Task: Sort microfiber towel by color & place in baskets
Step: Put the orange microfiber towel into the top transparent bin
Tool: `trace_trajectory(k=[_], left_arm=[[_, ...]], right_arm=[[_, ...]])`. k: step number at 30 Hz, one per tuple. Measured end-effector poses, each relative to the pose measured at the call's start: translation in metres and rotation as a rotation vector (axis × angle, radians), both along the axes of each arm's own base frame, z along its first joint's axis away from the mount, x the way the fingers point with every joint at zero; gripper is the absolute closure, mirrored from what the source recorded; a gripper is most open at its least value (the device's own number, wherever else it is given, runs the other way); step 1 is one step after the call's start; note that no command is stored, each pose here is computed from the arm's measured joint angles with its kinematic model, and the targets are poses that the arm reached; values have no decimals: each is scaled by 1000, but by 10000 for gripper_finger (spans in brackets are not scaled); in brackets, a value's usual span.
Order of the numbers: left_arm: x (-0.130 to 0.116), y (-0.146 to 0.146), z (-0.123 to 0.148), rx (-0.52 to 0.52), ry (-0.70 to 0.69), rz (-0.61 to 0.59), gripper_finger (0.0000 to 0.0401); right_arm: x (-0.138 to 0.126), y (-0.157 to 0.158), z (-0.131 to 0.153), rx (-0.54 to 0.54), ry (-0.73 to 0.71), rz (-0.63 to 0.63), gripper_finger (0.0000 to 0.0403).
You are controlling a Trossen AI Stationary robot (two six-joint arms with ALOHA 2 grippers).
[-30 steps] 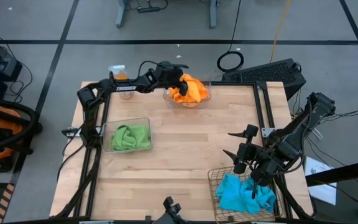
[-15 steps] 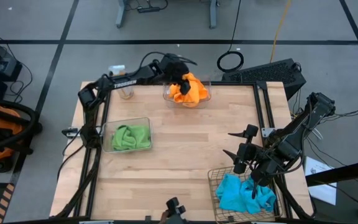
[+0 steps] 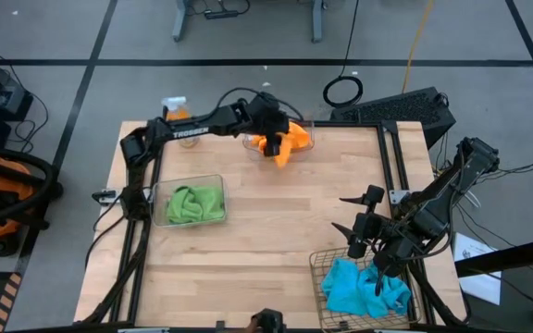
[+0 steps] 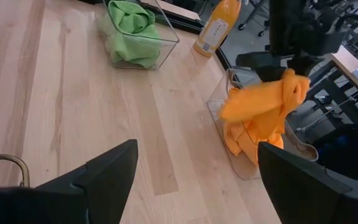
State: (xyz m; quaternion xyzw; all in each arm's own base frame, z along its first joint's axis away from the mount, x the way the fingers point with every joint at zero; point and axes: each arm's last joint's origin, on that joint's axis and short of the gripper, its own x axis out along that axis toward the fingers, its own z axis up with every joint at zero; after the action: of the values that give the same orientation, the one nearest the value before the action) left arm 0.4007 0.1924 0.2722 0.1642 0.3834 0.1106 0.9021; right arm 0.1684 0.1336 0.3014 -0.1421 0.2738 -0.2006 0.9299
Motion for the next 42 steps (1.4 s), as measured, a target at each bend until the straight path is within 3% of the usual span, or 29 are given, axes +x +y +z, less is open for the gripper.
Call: trace_trajectory(k=[5,9,12,15,21,26,32,38,42], left_arm=[[-4,9,1,20,5,32,166],[2,22,8,262,-27,169,166],[5,19,5,343,37,89,166],[9,9,3,334,49,16,156],[11,5,-3,396,128,-6,90],[14,5,-11,551,276,-15,48],[27,-22,-14,773,447,-248,44],[37,-39,-9,773,336,-236,44],[38,-38,-5,777,312,-97,44]], right_arm=[[0,0,0,-9,0,1,83],[0,0,0,-9,-2,-1,83],[0,0,0,-3,-3,-2,83],[0,0,0,0,-1,-1,83],[0,0,0,-2,1,1,83],[0,0,0,3,-2,-1,83],[0,0,0,0,-2,-1,83],[0,0,0,7,-5,-4,83],[0,0,0,12,-5,-5,83]])
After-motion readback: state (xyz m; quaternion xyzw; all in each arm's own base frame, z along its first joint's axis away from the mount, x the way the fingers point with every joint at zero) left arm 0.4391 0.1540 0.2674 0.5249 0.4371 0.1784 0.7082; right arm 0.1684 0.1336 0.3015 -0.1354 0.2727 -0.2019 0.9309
